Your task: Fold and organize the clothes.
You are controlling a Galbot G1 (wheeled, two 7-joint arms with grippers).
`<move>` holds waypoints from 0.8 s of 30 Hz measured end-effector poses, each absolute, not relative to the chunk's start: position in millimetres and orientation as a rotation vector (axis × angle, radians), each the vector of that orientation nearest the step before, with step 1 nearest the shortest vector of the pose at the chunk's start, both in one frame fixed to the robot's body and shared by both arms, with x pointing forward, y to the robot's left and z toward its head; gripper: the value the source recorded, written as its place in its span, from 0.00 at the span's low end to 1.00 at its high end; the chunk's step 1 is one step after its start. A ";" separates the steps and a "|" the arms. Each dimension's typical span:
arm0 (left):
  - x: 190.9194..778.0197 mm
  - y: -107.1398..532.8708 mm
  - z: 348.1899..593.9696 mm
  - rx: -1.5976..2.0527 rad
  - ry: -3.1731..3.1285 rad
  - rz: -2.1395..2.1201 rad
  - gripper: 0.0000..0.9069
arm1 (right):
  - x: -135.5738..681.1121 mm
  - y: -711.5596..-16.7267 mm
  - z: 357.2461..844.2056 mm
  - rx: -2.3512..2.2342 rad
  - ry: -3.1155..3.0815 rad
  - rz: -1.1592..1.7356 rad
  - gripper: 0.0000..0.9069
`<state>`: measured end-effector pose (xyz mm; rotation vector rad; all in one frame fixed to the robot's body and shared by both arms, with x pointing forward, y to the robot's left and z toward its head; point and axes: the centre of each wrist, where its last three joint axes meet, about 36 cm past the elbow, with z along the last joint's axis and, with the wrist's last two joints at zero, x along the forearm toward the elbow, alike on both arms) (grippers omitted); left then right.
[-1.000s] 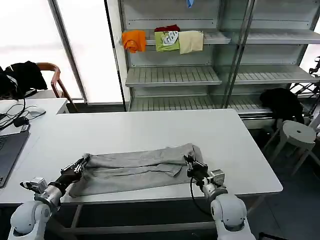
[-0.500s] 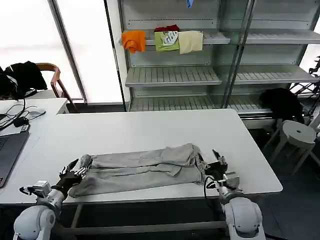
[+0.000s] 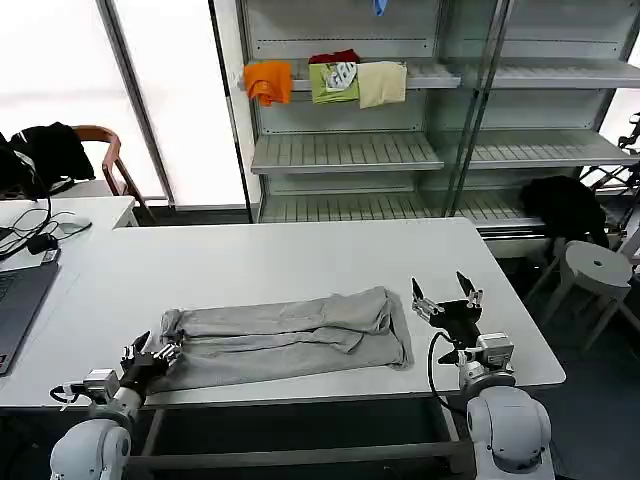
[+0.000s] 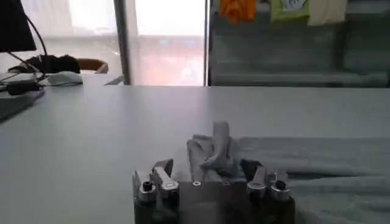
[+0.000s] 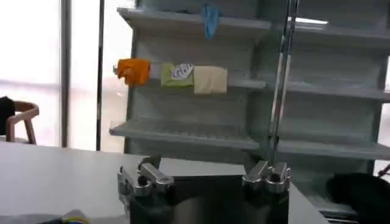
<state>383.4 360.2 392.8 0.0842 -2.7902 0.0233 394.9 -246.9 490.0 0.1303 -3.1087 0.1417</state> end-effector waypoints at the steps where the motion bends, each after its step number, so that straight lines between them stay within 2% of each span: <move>1: 383.5 359.4 391.6 0.085 -2.788 0.024 0.24 | 394.6 -247.1 490.7 0.130 -3.112 0.140 1.00; 2: 383.6 358.7 390.5 0.087 -2.786 0.023 0.09 | 394.3 -247.1 491.5 0.130 -3.116 0.138 1.00; 5: 383.2 356.1 387.4 0.086 -2.783 0.023 0.00 | 394.1 -248.4 493.3 0.122 -3.125 0.134 1.00; 19: 384.1 349.6 381.2 0.099 -2.811 -0.002 0.00 | 391.9 -254.1 497.3 0.103 -3.144 0.131 1.00; 24: 386.2 355.8 390.4 0.115 -2.860 -0.041 0.00 | 391.7 -257.8 498.2 0.101 -3.148 0.133 1.00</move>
